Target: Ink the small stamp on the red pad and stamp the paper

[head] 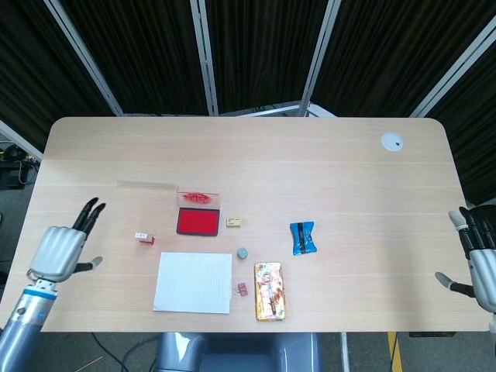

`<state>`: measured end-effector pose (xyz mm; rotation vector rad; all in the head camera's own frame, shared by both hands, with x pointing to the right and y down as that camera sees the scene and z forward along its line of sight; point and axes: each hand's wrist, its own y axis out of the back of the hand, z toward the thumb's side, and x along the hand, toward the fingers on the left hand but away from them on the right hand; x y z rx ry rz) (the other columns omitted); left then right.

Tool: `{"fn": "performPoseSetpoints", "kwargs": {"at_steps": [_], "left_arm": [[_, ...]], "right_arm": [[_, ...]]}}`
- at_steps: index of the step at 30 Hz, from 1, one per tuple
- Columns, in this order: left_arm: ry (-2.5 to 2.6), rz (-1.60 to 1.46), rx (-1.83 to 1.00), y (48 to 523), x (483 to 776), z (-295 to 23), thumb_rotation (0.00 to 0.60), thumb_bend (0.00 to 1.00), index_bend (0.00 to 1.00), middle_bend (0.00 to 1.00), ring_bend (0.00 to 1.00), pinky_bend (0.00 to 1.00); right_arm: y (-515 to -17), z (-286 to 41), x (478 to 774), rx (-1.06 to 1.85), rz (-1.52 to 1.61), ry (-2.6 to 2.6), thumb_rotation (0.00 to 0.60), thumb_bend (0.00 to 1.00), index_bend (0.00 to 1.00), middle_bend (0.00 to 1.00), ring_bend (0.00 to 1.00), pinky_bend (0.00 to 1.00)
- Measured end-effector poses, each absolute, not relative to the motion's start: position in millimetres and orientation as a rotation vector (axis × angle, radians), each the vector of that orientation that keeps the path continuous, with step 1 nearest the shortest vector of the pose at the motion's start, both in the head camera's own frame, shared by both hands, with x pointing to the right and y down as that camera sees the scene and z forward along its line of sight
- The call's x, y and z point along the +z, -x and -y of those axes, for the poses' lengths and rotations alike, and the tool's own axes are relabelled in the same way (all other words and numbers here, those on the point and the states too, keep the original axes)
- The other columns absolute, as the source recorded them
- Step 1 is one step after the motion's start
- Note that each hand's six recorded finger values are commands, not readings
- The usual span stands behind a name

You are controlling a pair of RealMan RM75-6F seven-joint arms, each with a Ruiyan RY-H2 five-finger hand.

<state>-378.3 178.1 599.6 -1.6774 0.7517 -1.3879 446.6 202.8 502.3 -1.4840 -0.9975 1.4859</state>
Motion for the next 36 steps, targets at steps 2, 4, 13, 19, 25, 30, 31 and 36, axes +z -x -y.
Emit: {"fn": "performPoseSetpoints", "kwargs": {"at_steps": [2,4,13,19,25,30,31,36], "left_arm": [[1.712,-0.715,-1.384,365,618,-174,0.600,0.00,0.03,0.01,0.83,0.89],[1.733,-0.685,-1.386,356,633,-171,0.600,0.02,0.09,0.07,0.84,0.90],[1.806,-0.613,-1.417,341,685,-160,0.600,0.17,0.28,0.28,0.87,0.92],[1.821,-0.583,-1.437,338,704,-159,0.600,0.22,0.28,0.35,0.87,0.92],[1.790,-0.558,-1.454,338,713,-159,0.600,0.28,0.34,0.37,0.87,0.92],[1.774,-0.557,-1.469,336,720,-159,0.600,0.31,0.42,0.42,0.86,0.92],[1.771,-0.556,-1.471,336,721,-160,0.600,0.31,0.42,0.42,0.86,0.92],[1.758,-0.547,-1.479,337,725,-160,0.600,0.31,0.41,0.41,0.86,0.92]], "right_arm": [[-447,-202,504,1.496,0.991,1.479,0.600,0.00,0.00,0.00,0.00,0.00],[-448,-202,507,1.506,0.984,1.474,0.600,0.00,0.00,0.00,0.00,0.00],[-455,-202,511,1.549,0.982,1.439,0.600,0.00,0.00,0.00,0.00,0.00],[-460,-203,512,1.568,0.980,1.426,0.600,0.00,0.00,0.00,0.00,0.00],[-463,-204,511,1.575,0.988,1.424,0.600,0.00,0.00,0.00,0.00,0.00],[-465,-204,511,1.580,0.988,1.424,0.600,0.00,0.00,0.00,0.00,0.00],[-465,-204,511,1.581,0.988,1.424,0.600,0.00,0.00,0.00,0.00,0.00],[-466,-204,513,1.586,0.987,1.425,0.600,0.00,0.00,0.00,0.00,0.00]]}}
